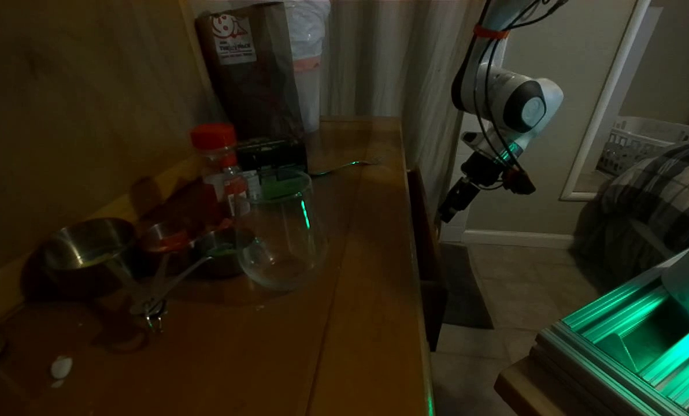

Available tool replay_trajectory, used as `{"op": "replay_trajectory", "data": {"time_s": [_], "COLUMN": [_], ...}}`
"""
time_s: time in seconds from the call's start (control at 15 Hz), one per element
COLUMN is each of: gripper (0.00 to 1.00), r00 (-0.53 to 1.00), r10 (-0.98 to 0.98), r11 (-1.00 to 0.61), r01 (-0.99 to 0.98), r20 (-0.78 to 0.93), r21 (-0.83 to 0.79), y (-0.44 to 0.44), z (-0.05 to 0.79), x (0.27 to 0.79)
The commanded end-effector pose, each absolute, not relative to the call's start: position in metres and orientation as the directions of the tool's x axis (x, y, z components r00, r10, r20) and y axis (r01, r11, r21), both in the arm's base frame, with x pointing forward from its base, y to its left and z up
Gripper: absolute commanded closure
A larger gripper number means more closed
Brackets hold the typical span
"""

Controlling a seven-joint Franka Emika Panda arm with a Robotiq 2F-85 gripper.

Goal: Open the top right drawer, remove the brown packet from the drawer and put it on the dresser

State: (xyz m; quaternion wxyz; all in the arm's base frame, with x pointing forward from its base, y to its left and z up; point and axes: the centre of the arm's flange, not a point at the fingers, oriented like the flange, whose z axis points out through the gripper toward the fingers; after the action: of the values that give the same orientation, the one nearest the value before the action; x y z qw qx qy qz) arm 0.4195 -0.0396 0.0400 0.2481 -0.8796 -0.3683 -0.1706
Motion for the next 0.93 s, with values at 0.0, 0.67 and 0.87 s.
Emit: {"op": "replay_trajectory", "data": {"time_s": [0.0,0.67,0.87], "gripper": [0.00,0.34,0.54], "r00": [0.634,0.581,0.572], "r10": [0.597,0.639,0.653], "r11": [-0.556,-0.486,-0.472], "r01": [0.769,0.813,0.820], "r20": [0.492,0.504,0.496], "r21": [-0.315,-0.320,-0.325], "y": [-0.035,-0.017,-0.018], "z": [0.022,0.000,-0.002], "x": [0.431,0.439,0.436]}}
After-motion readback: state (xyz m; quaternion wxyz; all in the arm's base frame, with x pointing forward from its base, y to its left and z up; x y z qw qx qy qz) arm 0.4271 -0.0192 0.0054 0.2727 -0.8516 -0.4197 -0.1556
